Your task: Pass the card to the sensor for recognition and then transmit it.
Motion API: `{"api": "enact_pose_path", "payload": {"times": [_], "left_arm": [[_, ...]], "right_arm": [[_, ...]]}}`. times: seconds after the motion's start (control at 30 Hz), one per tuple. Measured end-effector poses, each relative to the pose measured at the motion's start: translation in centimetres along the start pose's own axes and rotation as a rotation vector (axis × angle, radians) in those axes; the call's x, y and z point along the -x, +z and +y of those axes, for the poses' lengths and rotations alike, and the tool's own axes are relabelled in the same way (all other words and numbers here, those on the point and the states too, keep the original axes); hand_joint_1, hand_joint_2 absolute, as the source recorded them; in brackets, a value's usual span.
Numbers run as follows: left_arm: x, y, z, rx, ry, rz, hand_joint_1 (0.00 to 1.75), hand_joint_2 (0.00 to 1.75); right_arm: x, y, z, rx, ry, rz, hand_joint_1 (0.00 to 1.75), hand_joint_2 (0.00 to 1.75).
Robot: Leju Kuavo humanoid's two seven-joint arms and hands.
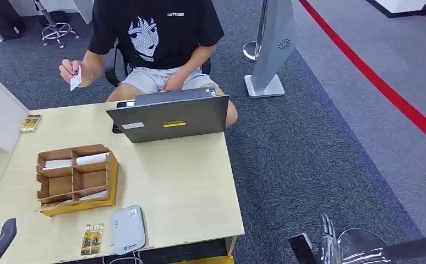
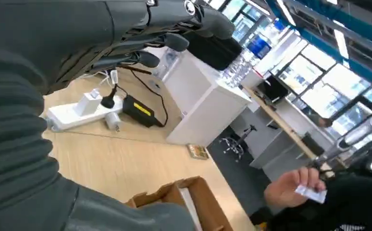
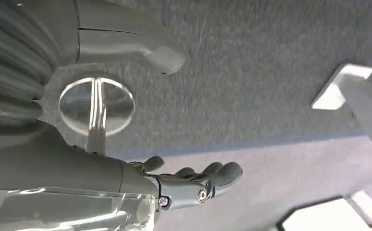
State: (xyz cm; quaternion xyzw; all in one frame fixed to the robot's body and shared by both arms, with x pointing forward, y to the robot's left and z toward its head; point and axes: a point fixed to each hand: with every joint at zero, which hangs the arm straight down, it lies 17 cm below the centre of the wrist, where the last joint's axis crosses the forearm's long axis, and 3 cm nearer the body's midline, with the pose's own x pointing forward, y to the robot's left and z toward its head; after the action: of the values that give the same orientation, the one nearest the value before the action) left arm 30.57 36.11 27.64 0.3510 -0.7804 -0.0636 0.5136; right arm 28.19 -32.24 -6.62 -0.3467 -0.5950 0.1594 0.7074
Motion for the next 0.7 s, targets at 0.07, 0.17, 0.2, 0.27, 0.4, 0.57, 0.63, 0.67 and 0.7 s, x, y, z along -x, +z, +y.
{"api": "enact_pose_path", "payload": {"times": [0.07,0.17,0.2,0.27,0.4,0.57,0.63,0.67,0.7], "left_arm": [[0.0,-0.9,0.0,-0.002,-0.085,-0.016,0.0,1.75],[-0.3,-2.4,0.3,-0.019,-0.158,-0.049,0.0,1.75],[-0.3,-2.8,0.3,-0.019,-0.176,-0.057,0.0,1.75],[0.1,-3.7,0.1,-0.005,-0.198,-0.051,0.0,1.75],[2.1,-5.1,-1.3,0.09,-0.271,0.021,0.0,1.75],[3.5,-6.2,-1.6,0.133,-0.348,0.062,0.0,1.75],[3.5,-6.2,-1.6,0.133,-0.348,0.062,0.0,1.75],[3.5,-6.2,-1.6,0.133,-0.348,0.062,0.0,1.75],[3.5,-6.3,-1.6,0.133,-0.348,0.061,0.0,1.75]], "right_arm": [[0.0,-0.1,0.6,-0.023,-0.031,0.011,0.0,1.75],[0.0,-0.4,1.4,-0.053,-0.054,0.02,0.0,1.75],[-0.1,-0.6,1.5,-0.058,-0.058,0.022,0.0,1.75],[-0.2,-0.7,2.0,-0.073,-0.066,0.025,0.0,1.75],[-0.1,-0.6,2.5,-0.088,-0.066,0.032,0.0,1.75],[-0.2,-0.8,2.7,-0.094,-0.07,0.034,0.0,1.75],[-0.2,-0.8,2.7,-0.094,-0.07,0.034,0.0,1.75],[-0.2,-0.8,2.7,-0.094,-0.07,0.034,0.0,1.75],[-0.2,-0.8,2.7,-0.093,-0.07,0.034,0.0,1.75]]}}
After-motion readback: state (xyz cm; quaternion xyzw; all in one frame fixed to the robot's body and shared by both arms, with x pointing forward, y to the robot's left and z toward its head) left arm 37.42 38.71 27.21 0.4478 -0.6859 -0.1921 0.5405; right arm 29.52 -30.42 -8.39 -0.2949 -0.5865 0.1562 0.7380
